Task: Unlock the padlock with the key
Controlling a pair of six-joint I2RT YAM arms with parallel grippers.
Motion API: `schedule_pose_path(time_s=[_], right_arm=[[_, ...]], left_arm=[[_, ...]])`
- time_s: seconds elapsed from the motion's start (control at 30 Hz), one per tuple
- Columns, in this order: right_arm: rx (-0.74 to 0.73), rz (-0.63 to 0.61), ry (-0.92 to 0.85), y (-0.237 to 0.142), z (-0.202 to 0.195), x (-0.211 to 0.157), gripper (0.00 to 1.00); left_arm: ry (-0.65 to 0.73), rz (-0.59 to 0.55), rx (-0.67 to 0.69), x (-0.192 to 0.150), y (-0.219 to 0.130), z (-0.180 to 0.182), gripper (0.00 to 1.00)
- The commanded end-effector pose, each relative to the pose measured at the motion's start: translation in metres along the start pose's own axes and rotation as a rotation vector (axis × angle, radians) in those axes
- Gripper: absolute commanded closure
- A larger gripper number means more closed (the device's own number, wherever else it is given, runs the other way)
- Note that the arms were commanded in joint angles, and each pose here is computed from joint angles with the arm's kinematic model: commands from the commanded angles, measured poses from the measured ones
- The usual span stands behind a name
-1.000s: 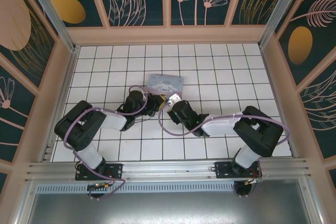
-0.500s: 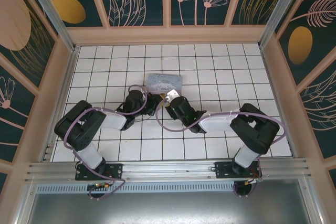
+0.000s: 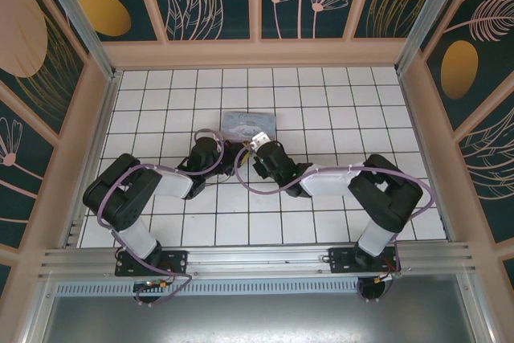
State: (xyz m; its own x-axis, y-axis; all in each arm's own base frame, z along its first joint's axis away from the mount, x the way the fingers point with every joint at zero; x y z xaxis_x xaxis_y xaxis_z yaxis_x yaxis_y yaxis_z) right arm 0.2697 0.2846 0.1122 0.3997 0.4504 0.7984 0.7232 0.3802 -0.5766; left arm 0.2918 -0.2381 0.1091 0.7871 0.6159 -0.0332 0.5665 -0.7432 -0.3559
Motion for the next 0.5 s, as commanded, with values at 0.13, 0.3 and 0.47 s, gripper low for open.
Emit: schedule_pose_path(time_s=[0.13,0.3,0.47], right_arm=[[0.051,-0.070,0.049,0.000,0.003,0.028,1.00],[0.082,-0.050,0.052,-0.004,0.002,0.016,0.91],[0.097,-0.037,0.056,-0.016,-0.004,0.000,0.70]], left_arm=[[0.029,0.068,-0.015,-0.011,0.002,-0.003,1.00],[0.021,0.065,-0.012,-0.009,0.003,-0.002,1.00],[0.022,0.066,-0.011,-0.009,0.004,-0.003,1.00]])
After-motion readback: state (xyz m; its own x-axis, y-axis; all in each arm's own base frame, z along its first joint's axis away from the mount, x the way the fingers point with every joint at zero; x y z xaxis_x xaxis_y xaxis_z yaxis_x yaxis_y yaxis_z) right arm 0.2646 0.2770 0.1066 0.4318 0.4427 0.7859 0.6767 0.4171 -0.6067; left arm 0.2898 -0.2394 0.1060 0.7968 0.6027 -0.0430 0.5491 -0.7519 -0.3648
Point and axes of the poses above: each hand's point on the last joint's axis, 136 mm out from that joint toward the fingers, its own y axis out along the fingers, its own z axis along the line the jaws close on, x = y × z, the point moved 6 cm from there along -y, back along the fingers
